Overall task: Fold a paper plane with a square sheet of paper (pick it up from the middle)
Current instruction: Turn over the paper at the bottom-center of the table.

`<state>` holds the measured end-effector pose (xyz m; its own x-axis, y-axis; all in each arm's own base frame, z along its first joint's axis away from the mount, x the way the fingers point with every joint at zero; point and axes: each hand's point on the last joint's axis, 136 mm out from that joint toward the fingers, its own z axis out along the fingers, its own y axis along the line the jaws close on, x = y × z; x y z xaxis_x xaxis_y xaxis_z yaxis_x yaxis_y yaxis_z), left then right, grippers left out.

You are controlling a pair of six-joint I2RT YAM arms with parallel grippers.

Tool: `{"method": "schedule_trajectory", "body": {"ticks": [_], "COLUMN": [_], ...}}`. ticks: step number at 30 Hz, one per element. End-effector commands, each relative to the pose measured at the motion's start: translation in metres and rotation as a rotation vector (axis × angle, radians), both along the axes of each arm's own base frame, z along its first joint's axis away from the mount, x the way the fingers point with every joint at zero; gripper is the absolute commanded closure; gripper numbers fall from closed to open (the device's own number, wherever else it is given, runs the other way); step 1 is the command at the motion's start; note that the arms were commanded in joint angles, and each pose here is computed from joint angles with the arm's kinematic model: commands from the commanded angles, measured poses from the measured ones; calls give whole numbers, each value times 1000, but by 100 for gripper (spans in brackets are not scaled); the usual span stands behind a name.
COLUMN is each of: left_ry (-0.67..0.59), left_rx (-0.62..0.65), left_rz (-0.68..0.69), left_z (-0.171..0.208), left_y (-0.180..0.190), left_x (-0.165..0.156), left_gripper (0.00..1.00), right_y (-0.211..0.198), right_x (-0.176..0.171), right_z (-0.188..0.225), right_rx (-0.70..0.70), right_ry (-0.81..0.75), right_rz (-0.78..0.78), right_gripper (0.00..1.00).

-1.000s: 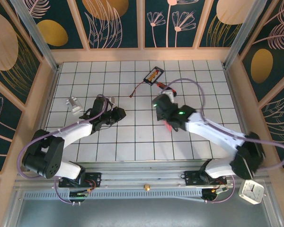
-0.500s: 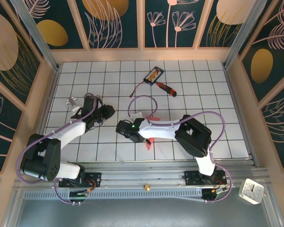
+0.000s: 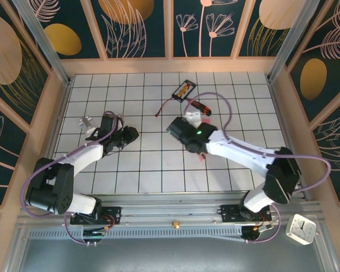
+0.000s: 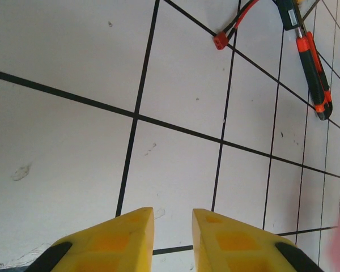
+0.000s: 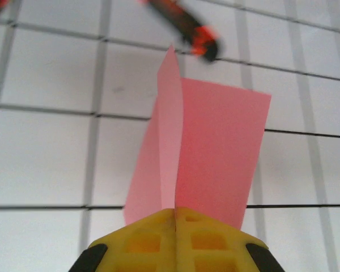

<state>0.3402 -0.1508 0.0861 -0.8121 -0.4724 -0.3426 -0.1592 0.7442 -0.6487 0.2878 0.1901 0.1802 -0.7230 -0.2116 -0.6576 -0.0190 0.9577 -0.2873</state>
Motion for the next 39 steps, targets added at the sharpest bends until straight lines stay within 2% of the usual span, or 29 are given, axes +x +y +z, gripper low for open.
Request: {"method": "schedule_trajectory", "body": {"ticks": [1, 3, 7, 11, 15, 22, 25, 27, 29, 32, 35, 37, 39], "left_ry": [-8, -4, 3, 13, 25, 7, -3, -7, -7, -12, 6, 18, 35], "left_rx": [32, 35, 57, 106, 147, 181, 175, 138, 56, -44, -106, -143, -161], "left_rz": [-17, -18, -13, -2, 23, 60, 53, 43, 26, -33, -108, -125, -151], "left_z": [3, 0, -5, -13, -21, -16, -11, -6, 0, 13, 20, 20, 18], "left_y": [3, 3, 6, 13, 26, 46, 45, 39, 27, -7, -48, -66, -85], "left_x": [3, 2, 2, 2, 5, 19, 24, 24, 19, 0, -29, -49, -67], "left_gripper": [75, 75, 74, 73, 72, 69, 67, 66, 66, 65, 65, 65, 66], "right_y": [-69, -81, -59, -3, 58, 158, 190, 208, 215, 198, 157, 125, 96], "right_x": [-7, -6, -6, -9, -15, -22, -22, -23, -27, -40, -47, -48, -45], "right_z": [4, 3, -25, -66, -101, -139, -137, -117, -89, -50, -39, -47, -55], "right_rx": [-342, -419, -541, -597, -545, -234, -61, 85, 246, 536, 814, 890, 886], "right_ry": [48, 57, 107, 148, 183, 236, 258, 253, 238, 251, 302, 315, 302], "right_rz": [-56, -80, -29, 80, 186, 302, 330, 371, 409, 462, 463, 428, 371], "right_gripper": [100, 100, 100, 100, 100, 100, 86, 77, 73, 67, 65, 65, 65]}}
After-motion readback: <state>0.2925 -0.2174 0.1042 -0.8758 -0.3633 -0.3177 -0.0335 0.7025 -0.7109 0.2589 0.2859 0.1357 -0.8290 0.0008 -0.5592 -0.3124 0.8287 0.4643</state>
